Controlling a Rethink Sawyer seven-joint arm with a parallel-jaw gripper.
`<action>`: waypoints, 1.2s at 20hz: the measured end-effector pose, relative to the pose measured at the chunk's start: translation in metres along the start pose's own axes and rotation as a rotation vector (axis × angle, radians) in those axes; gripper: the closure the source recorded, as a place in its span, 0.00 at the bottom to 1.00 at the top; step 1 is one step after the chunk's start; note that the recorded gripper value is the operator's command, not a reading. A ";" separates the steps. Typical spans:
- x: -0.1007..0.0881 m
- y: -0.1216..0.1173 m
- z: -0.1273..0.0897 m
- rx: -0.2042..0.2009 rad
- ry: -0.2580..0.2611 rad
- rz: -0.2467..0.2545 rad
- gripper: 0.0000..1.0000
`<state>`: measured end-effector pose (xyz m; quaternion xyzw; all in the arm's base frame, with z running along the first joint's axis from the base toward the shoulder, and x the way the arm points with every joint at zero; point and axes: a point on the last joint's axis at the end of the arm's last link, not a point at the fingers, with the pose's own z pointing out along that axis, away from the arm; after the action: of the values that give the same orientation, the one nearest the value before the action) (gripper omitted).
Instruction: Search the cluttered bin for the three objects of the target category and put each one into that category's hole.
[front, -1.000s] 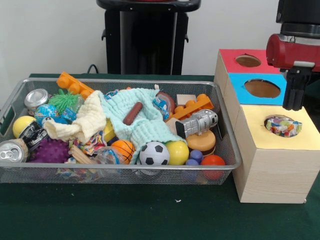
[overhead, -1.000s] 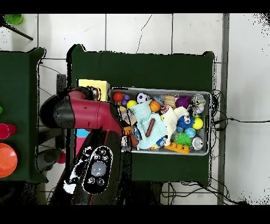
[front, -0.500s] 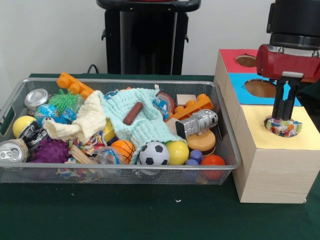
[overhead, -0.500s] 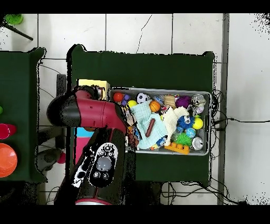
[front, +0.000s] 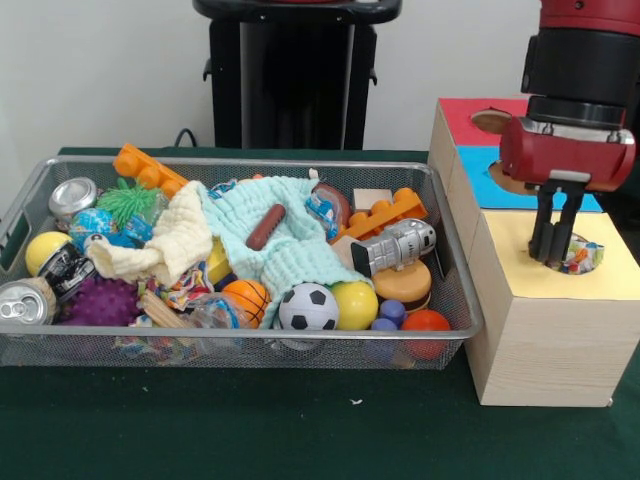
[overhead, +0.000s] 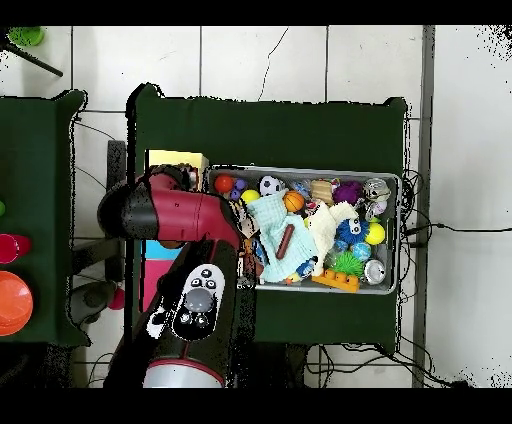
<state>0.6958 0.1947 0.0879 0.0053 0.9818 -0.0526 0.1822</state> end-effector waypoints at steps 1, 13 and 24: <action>0.002 0.000 0.002 0.001 0.004 -0.001 1.00; 0.007 0.000 0.010 -0.001 0.017 0.001 1.00; 0.004 -0.002 0.012 -0.012 0.017 0.013 1.00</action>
<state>0.6959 0.1916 0.0757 0.0110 0.9836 -0.0455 0.1744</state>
